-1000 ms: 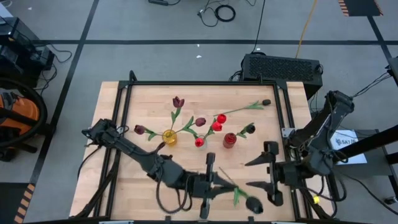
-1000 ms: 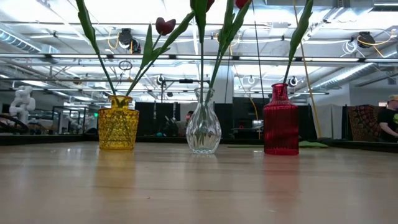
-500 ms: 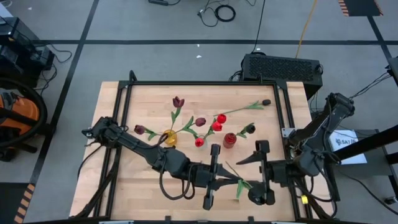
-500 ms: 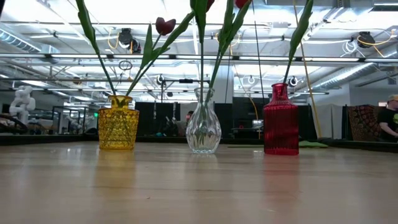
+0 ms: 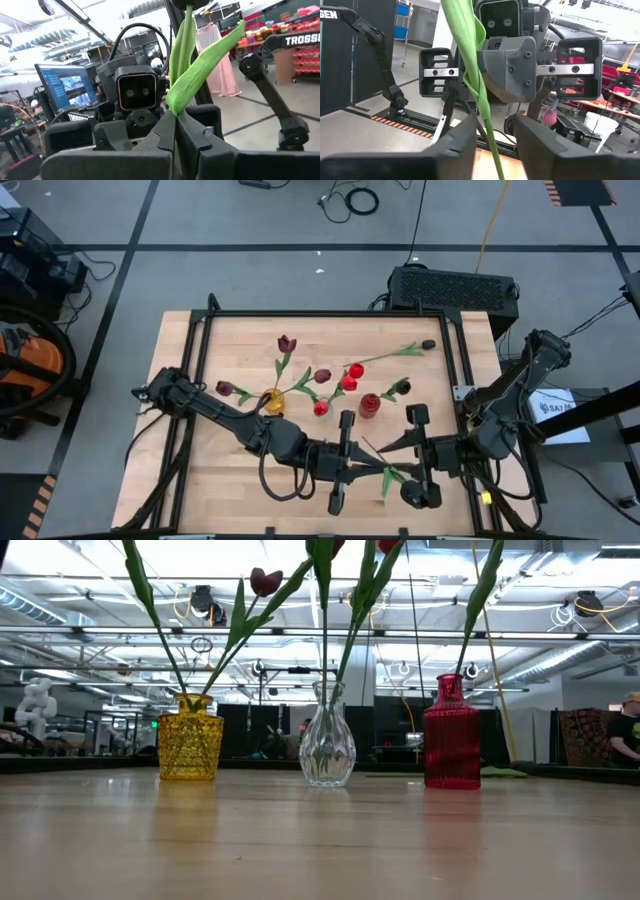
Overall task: Sort flowers into vase by color
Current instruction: Put the bottom black tulip into the red vase
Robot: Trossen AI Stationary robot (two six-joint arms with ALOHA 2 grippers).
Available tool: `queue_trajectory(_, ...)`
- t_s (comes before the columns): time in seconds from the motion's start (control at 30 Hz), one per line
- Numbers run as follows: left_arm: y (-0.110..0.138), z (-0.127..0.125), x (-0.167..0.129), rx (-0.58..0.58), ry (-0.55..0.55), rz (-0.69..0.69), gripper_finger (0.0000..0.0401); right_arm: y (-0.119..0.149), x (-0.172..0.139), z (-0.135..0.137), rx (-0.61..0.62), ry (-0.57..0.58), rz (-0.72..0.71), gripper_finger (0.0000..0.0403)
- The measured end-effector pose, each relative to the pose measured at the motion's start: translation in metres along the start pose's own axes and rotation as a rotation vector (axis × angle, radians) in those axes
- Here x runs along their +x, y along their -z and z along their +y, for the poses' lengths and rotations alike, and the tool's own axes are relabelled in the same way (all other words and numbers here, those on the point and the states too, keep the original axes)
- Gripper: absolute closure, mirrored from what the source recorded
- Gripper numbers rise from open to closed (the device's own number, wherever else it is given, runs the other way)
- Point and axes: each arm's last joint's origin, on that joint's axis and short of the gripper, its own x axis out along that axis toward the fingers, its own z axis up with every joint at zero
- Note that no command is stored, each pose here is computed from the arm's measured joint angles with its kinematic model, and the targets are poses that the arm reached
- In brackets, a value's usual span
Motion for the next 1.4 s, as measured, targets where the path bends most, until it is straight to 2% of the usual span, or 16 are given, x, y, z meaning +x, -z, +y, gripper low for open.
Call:
queue_trajectory(0.17, 0.001, 0.001, 0.000, 0.023, -0.040, 0.023, 0.0389, 0.000, -0.001, -0.002, -0.018, 0.032, 0.008, 0.0374)
queue_trajectory(0.23, 0.002, 0.001, 0.000, 0.031, -0.075, 0.053, 0.0376, 0.001, -0.001, -0.002, -0.033, 0.066, 0.024, 0.0394)
queue_trajectory(0.37, 0.007, -0.005, -0.004, 0.059, -0.201, 0.190, 0.0325, 0.002, -0.001, -0.003, -0.040, 0.090, 0.038, 0.0389)
queue_trajectory(0.53, 0.006, -0.017, -0.017, 0.132, -0.377, 0.396, 0.0252, 0.004, -0.003, -0.008, -0.057, 0.227, 0.097, 0.0399)
queue_trajectory(0.6, 0.004, -0.027, -0.026, 0.184, -0.441, 0.482, 0.0227, 0.003, -0.005, -0.010, -0.051, 0.247, 0.101, 0.0399)
queue_trajectory(0.77, -0.014, -0.049, -0.048, 0.231, -0.515, 0.563, 0.0190, 0.006, -0.004, -0.009, -0.043, 0.246, 0.114, 0.0400)
queue_trajectory(0.93, -0.027, -0.078, -0.064, 0.244, -0.479, 0.560, 0.0187, 0.014, -0.002, -0.015, -0.043, 0.339, 0.181, 0.0400)
queue_trajectory(1.1, -0.032, -0.101, -0.079, 0.245, -0.410, 0.574, 0.0187, 0.032, 0.007, -0.034, 0.015, 0.449, 0.275, 0.0401)
queue_trajectory(1.4, -0.032, -0.108, -0.085, 0.272, -0.380, 0.593, 0.0187, 0.052, 0.012, -0.056, 0.053, 0.550, 0.383, 0.0401)
